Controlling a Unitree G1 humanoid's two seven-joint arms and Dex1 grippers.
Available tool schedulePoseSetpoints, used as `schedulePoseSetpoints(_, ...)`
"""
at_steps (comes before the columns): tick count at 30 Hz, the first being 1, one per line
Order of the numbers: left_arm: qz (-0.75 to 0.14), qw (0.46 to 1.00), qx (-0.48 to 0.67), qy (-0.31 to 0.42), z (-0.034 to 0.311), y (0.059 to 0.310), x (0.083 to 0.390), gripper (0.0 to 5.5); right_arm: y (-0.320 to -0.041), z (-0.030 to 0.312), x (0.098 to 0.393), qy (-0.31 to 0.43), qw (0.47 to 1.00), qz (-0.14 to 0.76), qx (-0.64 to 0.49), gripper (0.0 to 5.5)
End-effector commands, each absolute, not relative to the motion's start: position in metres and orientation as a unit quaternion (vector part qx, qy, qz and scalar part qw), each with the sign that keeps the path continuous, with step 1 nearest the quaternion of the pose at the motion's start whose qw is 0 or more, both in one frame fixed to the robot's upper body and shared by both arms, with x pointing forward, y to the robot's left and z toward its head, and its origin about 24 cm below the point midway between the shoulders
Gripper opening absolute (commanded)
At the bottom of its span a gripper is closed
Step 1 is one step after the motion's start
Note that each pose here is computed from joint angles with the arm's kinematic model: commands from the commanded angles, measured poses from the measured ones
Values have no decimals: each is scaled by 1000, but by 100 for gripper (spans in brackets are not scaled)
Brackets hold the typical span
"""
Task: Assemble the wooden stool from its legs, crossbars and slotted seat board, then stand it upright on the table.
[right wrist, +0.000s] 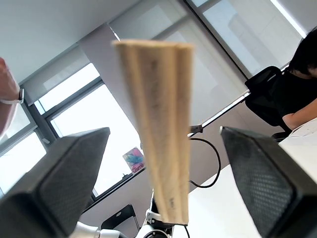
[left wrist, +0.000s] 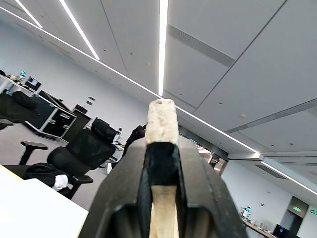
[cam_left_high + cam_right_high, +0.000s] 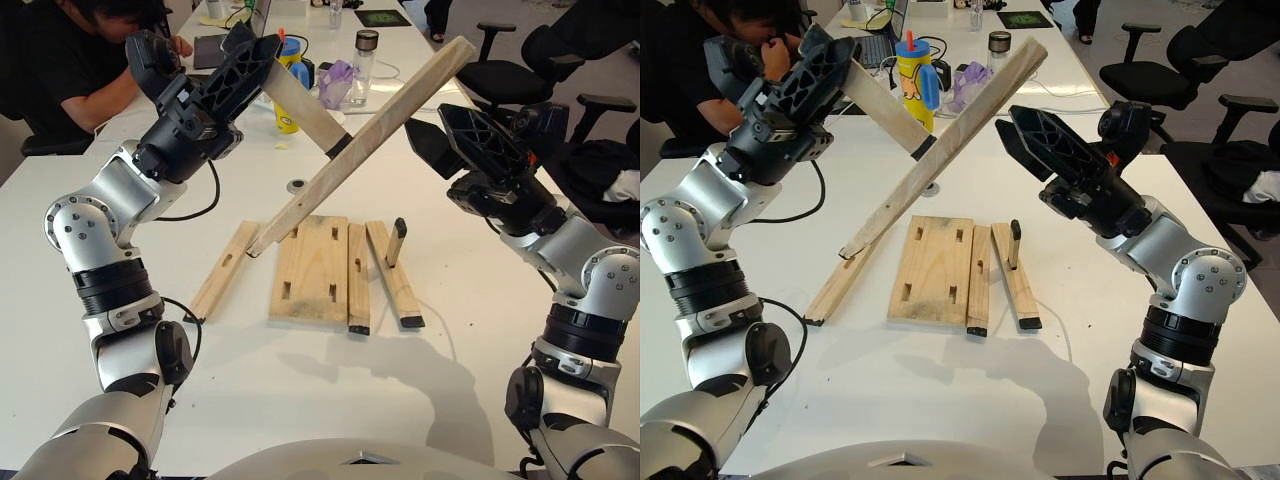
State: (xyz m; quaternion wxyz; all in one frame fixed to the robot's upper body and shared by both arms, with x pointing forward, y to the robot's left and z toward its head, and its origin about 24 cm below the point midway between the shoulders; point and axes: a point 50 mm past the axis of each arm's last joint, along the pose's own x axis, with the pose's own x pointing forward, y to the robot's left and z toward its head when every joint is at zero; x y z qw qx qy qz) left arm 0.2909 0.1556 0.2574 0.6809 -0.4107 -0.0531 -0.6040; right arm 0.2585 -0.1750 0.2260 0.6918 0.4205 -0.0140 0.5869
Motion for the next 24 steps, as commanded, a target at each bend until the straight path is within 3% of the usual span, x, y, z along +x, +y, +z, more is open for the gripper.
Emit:
schedulePoseSetpoints(1,-610,684,-398,-37,255,153,287,41,-174,228,259,-20,693,584,421,412)
schedulePoseSetpoints(3,-611,684,-396,-33,254,151,286,41,-174,229,257,-22,691,587,421,412)
schedulePoseSetpoints(14,-611,685,-396,-34,252,150,287,41,-175,222,258,-11,699,582,415,245)
schedulePoseSetpoints(19,-612,692,-382,-34,248,145,283,41,-174,222,260,-16,696,584,417,209)
schedulePoseSetpoints(24,-577,696,-424,-59,253,150,290,123,-173,218,259,-2,701,586,407,209)
